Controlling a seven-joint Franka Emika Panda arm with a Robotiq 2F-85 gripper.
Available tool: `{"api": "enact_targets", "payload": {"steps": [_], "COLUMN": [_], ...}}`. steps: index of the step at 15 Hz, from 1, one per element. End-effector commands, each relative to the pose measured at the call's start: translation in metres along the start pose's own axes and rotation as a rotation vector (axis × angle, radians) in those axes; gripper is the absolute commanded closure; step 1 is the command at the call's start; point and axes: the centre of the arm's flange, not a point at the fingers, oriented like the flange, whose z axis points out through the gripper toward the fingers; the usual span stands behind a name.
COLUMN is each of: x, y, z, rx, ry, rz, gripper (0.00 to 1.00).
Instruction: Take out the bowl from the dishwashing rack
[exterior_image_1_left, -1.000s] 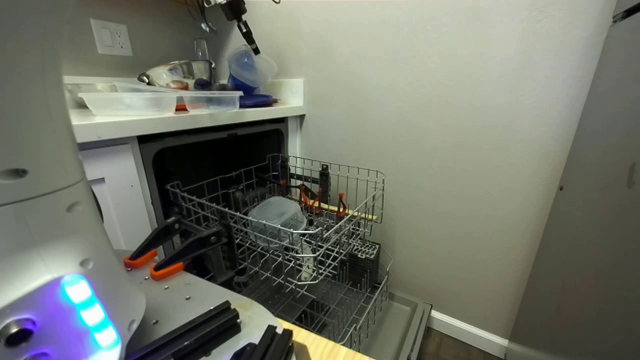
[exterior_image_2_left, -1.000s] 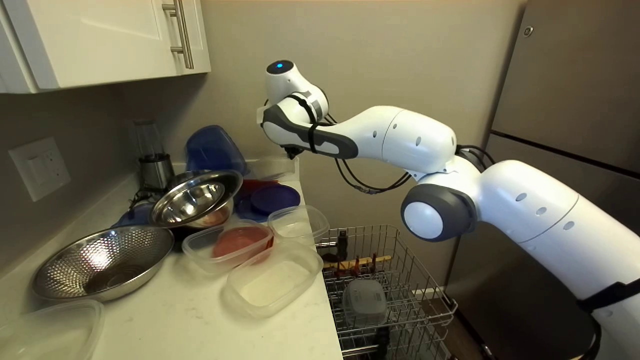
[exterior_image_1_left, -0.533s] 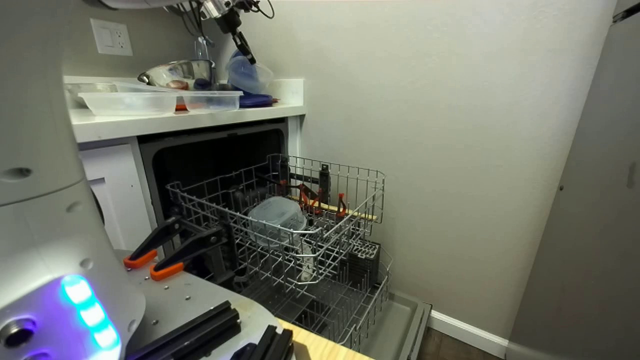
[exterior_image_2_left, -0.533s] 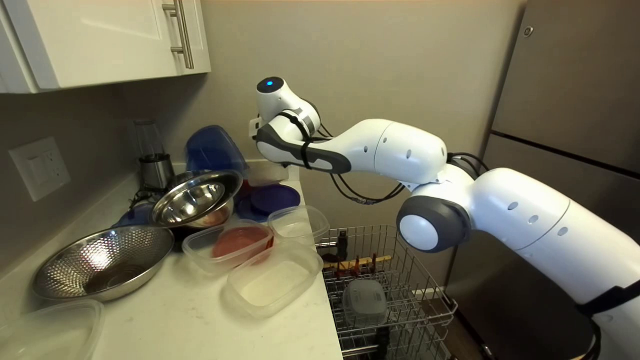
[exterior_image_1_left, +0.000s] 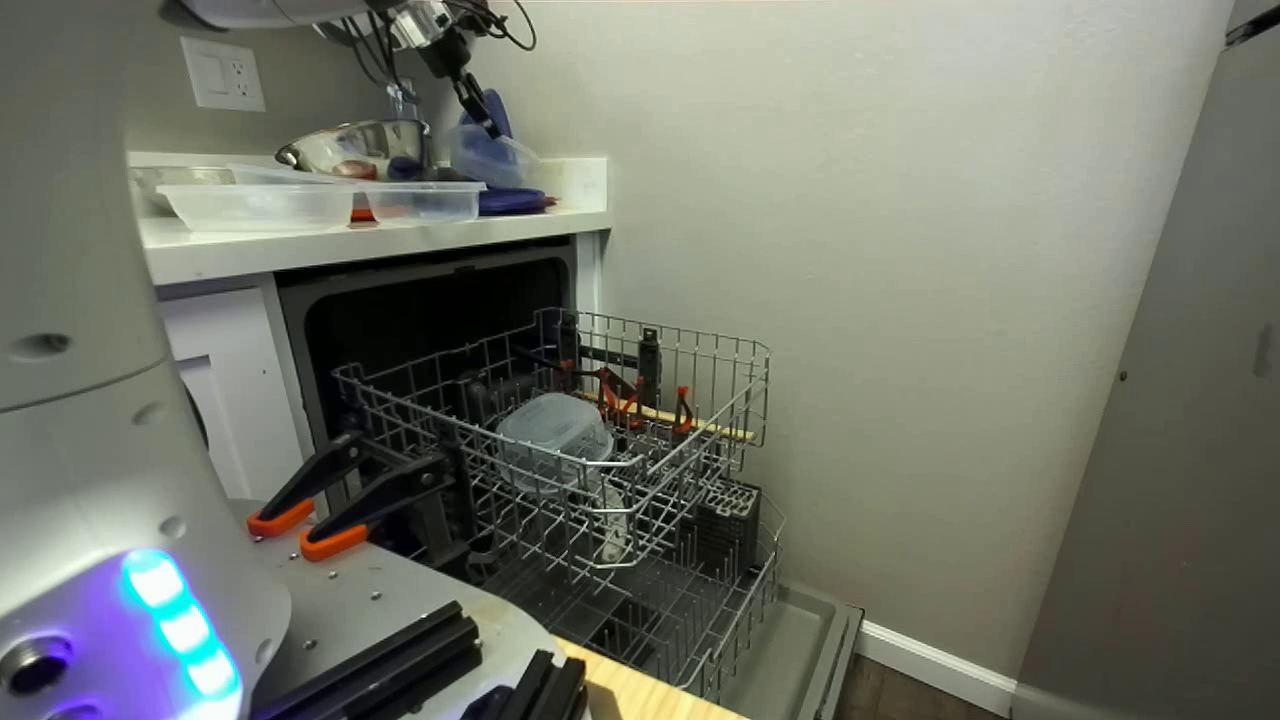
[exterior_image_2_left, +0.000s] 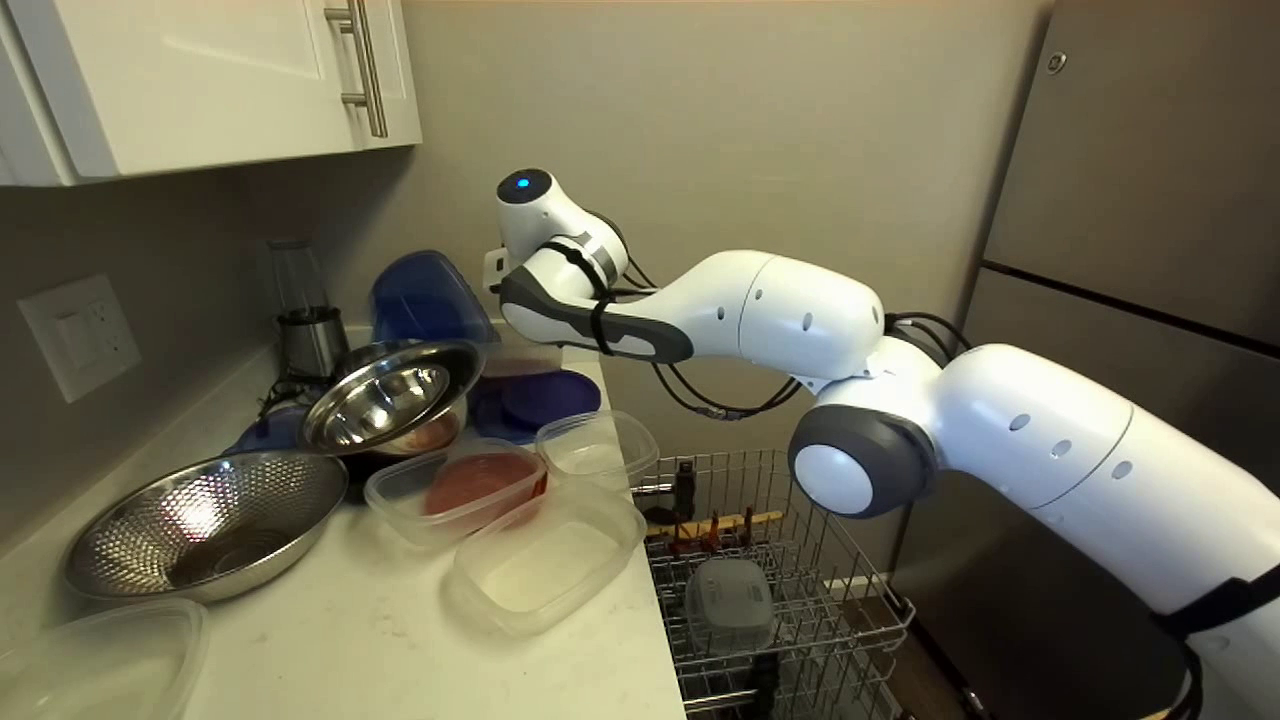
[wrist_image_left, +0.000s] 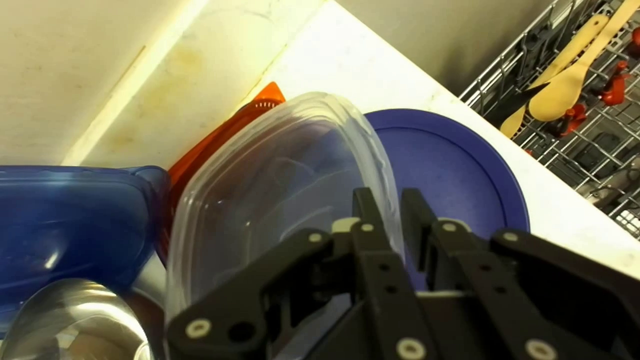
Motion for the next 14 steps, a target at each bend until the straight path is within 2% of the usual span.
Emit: {"api": "enact_targets", "payload": {"steps": [1,4,8,10,14], "x": [-0.006,-0.021,-0.040,-0.051,-0.070], "y": [0.005,0.005,0.005,0.002,-0.007], "z": [-0.007,-0.026,-0.070,-0.093,-0.124], "rx": [0.014,0.033,0.091,0.126,0.181], "ry": [-0.007,0.008,0.091,0.103,0.138], "rz": [-0.005,-0.030,-0.031,-0.027,0.010], "gripper": [0.49,0.31,0.04,0.00,0.00]}}
